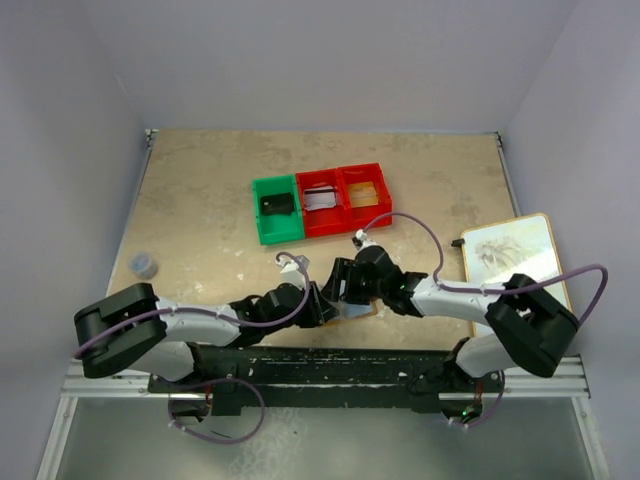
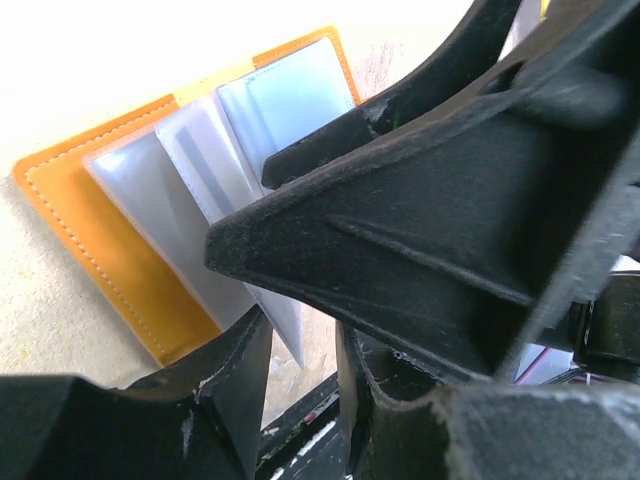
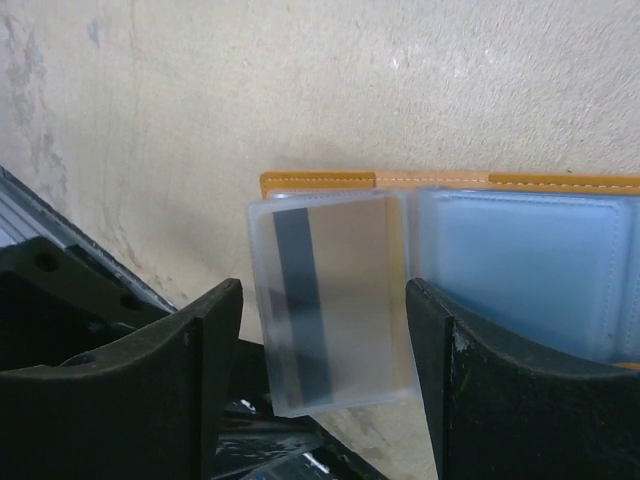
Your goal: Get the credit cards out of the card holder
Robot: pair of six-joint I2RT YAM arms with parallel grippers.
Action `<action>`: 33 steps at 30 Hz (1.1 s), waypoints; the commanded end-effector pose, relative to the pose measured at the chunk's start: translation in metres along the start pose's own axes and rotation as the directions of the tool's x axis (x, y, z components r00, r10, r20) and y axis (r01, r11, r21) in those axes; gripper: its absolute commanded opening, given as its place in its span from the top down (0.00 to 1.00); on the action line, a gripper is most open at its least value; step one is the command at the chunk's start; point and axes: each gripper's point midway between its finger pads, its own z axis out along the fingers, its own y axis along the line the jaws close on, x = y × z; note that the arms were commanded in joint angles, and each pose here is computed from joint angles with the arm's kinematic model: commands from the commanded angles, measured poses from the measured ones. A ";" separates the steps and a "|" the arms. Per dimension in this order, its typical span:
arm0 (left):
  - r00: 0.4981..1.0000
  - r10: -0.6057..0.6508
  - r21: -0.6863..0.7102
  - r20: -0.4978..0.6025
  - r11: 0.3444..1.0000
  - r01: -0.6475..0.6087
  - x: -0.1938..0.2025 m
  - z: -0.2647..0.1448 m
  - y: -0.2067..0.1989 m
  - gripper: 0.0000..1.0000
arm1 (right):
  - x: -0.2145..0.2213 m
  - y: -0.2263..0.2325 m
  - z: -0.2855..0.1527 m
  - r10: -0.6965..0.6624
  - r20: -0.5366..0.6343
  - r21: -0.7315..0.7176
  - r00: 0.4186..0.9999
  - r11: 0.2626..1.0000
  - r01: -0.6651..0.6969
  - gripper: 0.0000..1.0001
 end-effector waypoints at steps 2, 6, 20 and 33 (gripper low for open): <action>0.999 0.014 0.105 0.030 0.994 -0.017 -0.012 0.012 -0.037 0.71 | -0.028 0.021 -0.017 0.017 0.083 0.014 0.996 1.000 -0.018 0.28; 0.999 0.014 0.118 0.031 0.993 -0.017 -0.013 0.014 -0.041 0.71 | -0.042 0.012 -0.029 0.038 0.153 0.088 0.987 0.995 -0.052 0.26; 0.997 0.080 0.124 -0.019 0.989 -0.077 -0.006 0.043 -0.060 0.64 | -0.056 -0.071 -0.087 0.160 0.320 0.270 0.934 0.929 -0.251 0.25; 0.970 0.241 0.005 0.044 0.970 -0.241 -0.042 0.034 -0.067 0.43 | -0.010 -0.083 -0.075 0.311 0.240 0.153 0.919 0.923 -0.352 0.26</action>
